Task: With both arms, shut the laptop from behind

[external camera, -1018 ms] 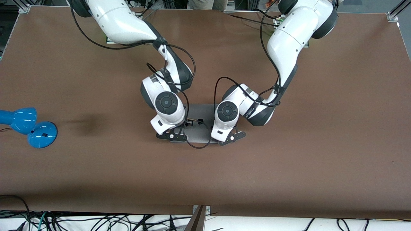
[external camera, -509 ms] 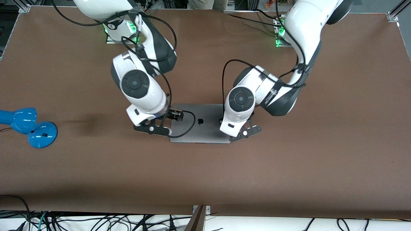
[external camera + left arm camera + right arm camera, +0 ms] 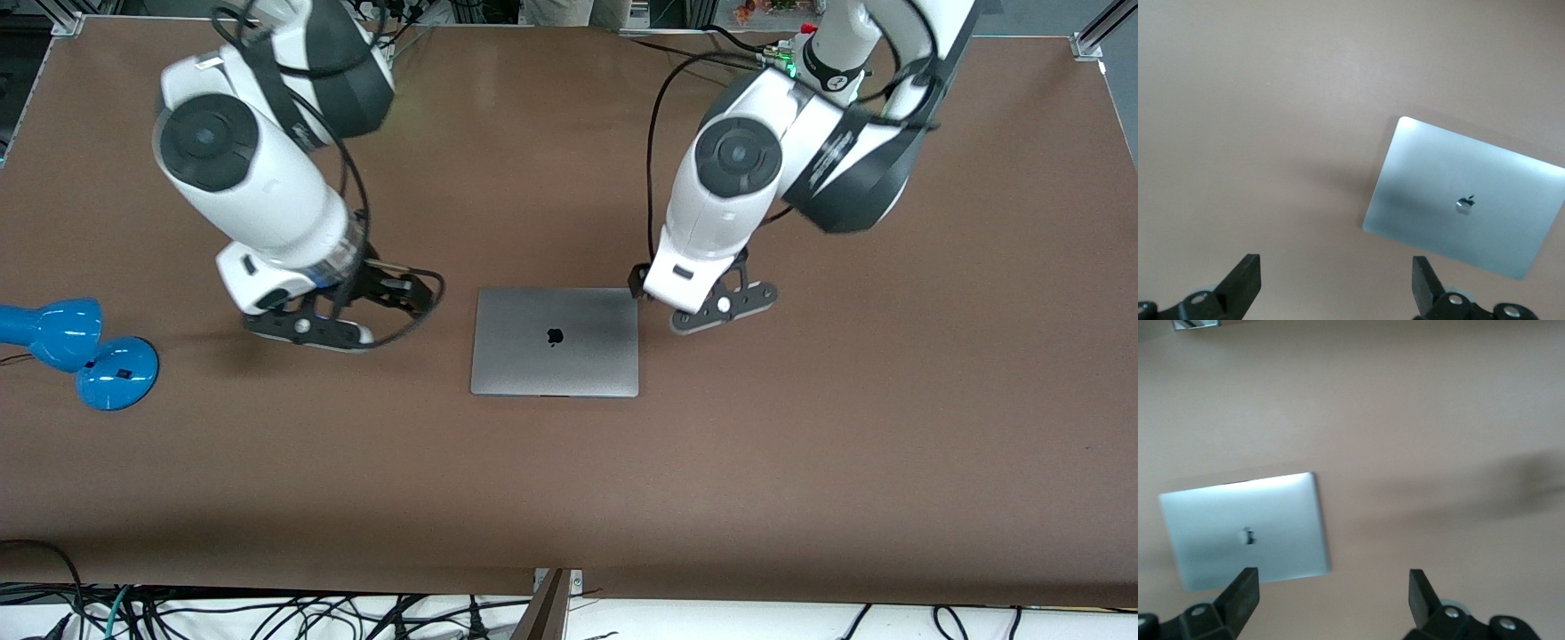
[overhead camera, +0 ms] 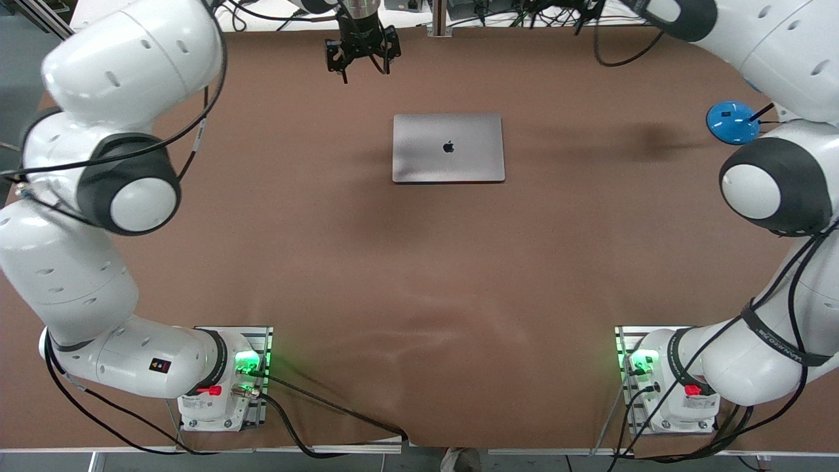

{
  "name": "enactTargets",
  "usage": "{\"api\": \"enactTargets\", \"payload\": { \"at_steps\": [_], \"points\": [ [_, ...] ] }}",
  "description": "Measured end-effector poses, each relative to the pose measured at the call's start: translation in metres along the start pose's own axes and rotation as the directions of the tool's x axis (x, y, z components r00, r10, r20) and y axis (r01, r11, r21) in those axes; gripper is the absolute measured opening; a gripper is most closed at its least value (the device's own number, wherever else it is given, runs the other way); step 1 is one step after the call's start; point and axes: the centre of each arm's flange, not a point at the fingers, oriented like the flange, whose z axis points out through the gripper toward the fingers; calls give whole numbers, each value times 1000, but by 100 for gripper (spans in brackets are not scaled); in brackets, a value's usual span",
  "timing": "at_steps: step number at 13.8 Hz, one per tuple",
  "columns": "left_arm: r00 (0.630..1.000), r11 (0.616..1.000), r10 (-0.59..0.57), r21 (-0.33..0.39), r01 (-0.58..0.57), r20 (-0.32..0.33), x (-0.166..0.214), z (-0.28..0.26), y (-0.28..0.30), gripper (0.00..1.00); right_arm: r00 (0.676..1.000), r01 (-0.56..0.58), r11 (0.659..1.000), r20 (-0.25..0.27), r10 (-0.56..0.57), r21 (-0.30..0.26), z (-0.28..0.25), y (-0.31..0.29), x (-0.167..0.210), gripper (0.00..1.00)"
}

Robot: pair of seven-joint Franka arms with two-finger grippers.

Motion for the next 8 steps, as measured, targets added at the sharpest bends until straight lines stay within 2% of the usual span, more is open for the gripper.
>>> {"api": "enactTargets", "payload": {
  "at_steps": [2,4,8],
  "points": [
    [1000,1000,4,7,-4,-26,-23,-22,-14,100,999,44,999,-5,-44,-16,-20,34,6,100],
    [999,1000,6,17,-6,-38,-38,-40,-34,100,999,39,999,-4,-39,-20,-35,71,15,100],
    [998,997,60,43,-59,-35,-44,-74,-108,100,998,57,998,-22,-57,-17,-54,138,32,100]
  ]
}}
